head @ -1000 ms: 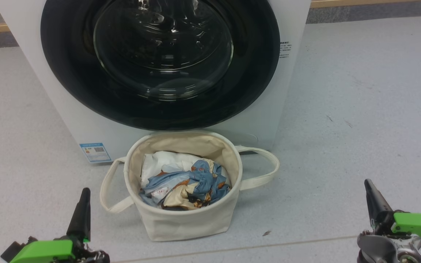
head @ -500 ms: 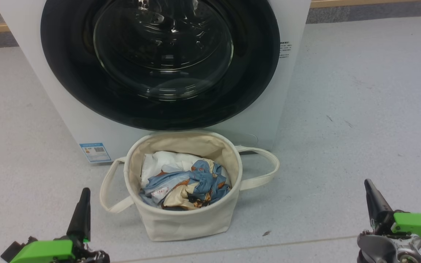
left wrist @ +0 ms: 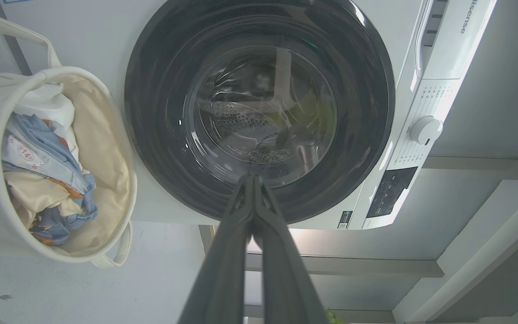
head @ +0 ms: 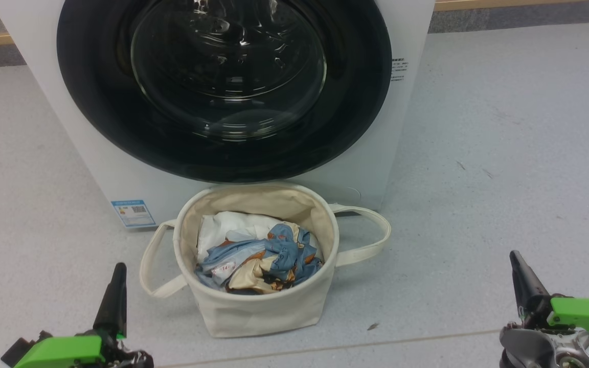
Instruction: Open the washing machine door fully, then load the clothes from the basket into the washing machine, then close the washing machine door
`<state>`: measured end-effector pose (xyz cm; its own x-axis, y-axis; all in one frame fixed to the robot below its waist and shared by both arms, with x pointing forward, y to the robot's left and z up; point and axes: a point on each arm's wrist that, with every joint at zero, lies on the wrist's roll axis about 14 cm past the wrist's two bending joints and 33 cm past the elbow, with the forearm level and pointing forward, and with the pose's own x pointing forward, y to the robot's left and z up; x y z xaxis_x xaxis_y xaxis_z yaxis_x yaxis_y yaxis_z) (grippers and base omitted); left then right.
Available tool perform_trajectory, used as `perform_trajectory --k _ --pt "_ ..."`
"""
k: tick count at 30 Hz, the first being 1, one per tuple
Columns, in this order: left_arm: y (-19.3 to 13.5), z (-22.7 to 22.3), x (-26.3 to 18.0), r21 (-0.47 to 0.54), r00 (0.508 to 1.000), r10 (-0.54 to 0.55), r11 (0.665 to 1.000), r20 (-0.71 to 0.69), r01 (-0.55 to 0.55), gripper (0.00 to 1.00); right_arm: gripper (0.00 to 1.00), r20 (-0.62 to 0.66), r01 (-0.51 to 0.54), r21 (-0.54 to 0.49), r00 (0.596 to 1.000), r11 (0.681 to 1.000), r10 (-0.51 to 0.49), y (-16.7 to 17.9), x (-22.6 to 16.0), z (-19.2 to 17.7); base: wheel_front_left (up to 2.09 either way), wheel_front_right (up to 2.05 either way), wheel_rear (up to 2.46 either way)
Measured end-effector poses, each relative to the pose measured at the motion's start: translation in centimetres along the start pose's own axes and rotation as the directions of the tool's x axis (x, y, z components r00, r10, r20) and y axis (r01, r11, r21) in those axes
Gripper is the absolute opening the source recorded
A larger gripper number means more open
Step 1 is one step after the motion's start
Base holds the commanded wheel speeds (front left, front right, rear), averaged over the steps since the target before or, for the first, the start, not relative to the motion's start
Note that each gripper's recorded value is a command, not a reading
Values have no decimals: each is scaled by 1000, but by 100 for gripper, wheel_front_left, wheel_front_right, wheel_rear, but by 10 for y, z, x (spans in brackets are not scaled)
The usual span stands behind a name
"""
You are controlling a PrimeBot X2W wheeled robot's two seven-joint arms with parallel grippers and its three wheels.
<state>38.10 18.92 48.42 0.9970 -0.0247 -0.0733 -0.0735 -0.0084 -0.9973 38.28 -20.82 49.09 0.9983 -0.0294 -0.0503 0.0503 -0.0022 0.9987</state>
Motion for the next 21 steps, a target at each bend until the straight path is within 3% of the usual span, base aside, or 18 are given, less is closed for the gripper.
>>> perform_trajectory --k 21 --pt "0 0 0 0 1000 0 1000 0 0 0 0 0 0 0 1000 1000 0 0 0 0 0 0 0"
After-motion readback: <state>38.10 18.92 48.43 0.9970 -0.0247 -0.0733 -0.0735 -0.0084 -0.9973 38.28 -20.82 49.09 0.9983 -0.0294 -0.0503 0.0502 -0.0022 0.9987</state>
